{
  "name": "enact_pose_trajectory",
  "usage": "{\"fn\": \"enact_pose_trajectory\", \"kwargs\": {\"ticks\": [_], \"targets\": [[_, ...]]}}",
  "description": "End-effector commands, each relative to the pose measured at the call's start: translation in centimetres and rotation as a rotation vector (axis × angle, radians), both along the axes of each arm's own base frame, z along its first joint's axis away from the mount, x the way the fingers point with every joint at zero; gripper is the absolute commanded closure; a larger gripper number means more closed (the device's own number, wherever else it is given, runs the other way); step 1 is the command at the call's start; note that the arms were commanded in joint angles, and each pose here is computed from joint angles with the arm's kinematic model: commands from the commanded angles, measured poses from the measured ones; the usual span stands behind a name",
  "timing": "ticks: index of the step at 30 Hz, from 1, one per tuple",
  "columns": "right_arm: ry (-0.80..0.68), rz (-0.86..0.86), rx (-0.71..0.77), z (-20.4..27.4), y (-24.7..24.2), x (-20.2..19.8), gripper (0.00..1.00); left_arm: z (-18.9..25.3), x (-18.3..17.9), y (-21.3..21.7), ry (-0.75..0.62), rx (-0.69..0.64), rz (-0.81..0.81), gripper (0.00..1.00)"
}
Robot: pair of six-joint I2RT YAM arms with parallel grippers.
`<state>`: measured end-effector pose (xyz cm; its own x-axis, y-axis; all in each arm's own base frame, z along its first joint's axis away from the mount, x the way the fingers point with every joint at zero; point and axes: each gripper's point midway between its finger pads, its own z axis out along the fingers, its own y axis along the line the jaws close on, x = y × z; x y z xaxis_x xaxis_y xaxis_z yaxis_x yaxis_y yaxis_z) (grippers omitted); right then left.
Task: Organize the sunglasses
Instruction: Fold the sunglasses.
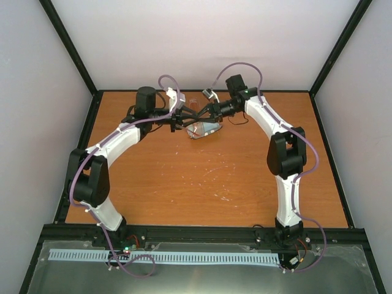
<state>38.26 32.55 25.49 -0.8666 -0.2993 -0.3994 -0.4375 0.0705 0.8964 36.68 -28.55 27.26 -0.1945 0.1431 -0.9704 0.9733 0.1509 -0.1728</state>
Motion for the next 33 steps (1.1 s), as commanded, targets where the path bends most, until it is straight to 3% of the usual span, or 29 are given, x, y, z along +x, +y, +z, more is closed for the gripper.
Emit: {"fn": "enact_pose_trajectory", "kwargs": {"ticks": [1, 4, 7, 12, 22, 33], "targets": [[0.020, 0.040, 0.043, 1.4, -0.7, -2.4, 0.97, -0.5, 4.5, 3.5, 0.051, 0.011, 0.244, 0.66], [0.013, 0.017, 0.032, 1.3, -1.3, -1.9, 0.97, 0.3, 7.5, 6.9, 0.110, -0.018, 0.418, 0.63], [-0.007, -0.003, 0.029, 1.9, -1.2, -0.6, 0.97, 0.1, 7.2, 8.1, 0.084, 0.023, 0.428, 0.65], [-0.024, -0.098, -0.012, 1.4, -0.9, 3.1, 0.97, -0.7, 3.6, 8.1, 0.095, 0.031, 0.329, 0.79], [-0.005, -0.206, -0.001, 1.0, 0.6, 9.9, 0.97, 1.5, -1.6, 8.0, 0.026, 0.008, 0.238, 0.81], [-0.009, -0.131, 0.005, 1.4, 2.5, 7.2, 0.97, 1.4, -2.5, 3.8, 0.039, -0.023, 0.096, 0.79]]}}
